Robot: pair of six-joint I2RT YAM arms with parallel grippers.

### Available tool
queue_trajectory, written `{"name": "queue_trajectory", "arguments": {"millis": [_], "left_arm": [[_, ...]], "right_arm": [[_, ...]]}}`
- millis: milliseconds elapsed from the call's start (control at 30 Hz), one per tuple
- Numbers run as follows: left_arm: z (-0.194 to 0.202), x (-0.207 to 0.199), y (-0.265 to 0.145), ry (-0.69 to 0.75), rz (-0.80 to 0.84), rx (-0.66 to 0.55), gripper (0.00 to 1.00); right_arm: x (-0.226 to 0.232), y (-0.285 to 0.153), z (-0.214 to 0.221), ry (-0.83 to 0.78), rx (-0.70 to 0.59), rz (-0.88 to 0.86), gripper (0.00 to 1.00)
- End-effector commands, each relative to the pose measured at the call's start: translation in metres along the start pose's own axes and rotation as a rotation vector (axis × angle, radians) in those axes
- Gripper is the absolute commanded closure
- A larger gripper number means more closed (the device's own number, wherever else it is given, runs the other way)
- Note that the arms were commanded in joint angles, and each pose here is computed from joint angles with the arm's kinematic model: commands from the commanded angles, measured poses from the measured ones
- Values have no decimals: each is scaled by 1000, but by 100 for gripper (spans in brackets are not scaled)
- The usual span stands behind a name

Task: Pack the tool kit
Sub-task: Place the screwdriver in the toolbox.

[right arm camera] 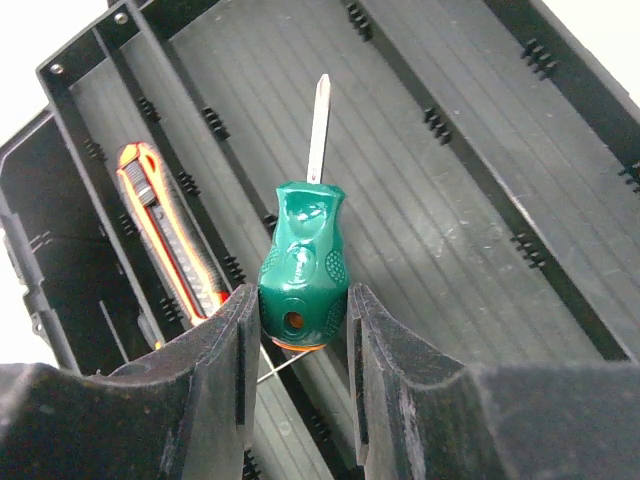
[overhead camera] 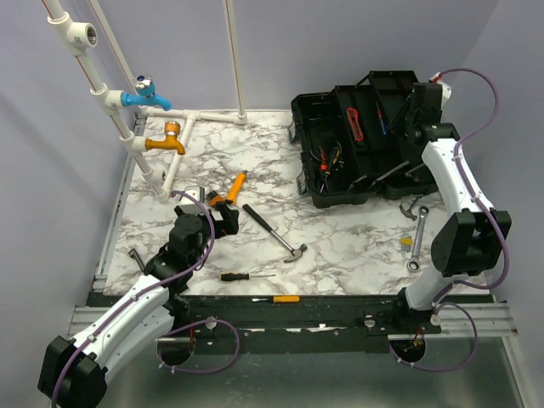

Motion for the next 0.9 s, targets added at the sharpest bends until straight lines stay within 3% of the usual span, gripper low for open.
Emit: {"name": "queue_trajectory", "arguments": {"millis": [0, 167, 267, 367, 433, 567, 700, 867], "left_arm": [[-3, 1, 1, 11, -2, -23, 4], [-3, 1, 1, 11, -4, -26, 4], [-3, 1, 1, 13, -1, -23, 4], [-3, 1, 1, 12, -1, -23, 4], [-3, 0, 1, 12, 1, -22, 4], [-3, 0, 1, 13, 2, -21, 4], [-4, 0, 0, 12, 5, -23, 4], [-5, -1, 0, 8, 9, -28, 4]], "right_arm": [[-12, 1, -5, 27, -5, 58, 71], [-21, -5, -16, 38, -40, 63, 69], [-25, -5, -15, 39, -31, 83, 55], [-26, -6, -14, 45, -17, 82, 25], [-25, -9, -15, 46, -20, 71, 18], [-22, -28, -22, 26, -34, 0, 16], [-4, -57, -22, -36, -22, -219, 18], [53, -99, 14, -179, 6, -366, 19]]}}
Point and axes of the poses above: each gripper's point midway between its finger pads, its own y axis out along the fingers, its own x axis along the line the jaws close on, z = x × y, the point moved 9 cm from there along -y, back along the fingers, and after that the axes turned 5 degrees about -y, right-handed, at the moved point
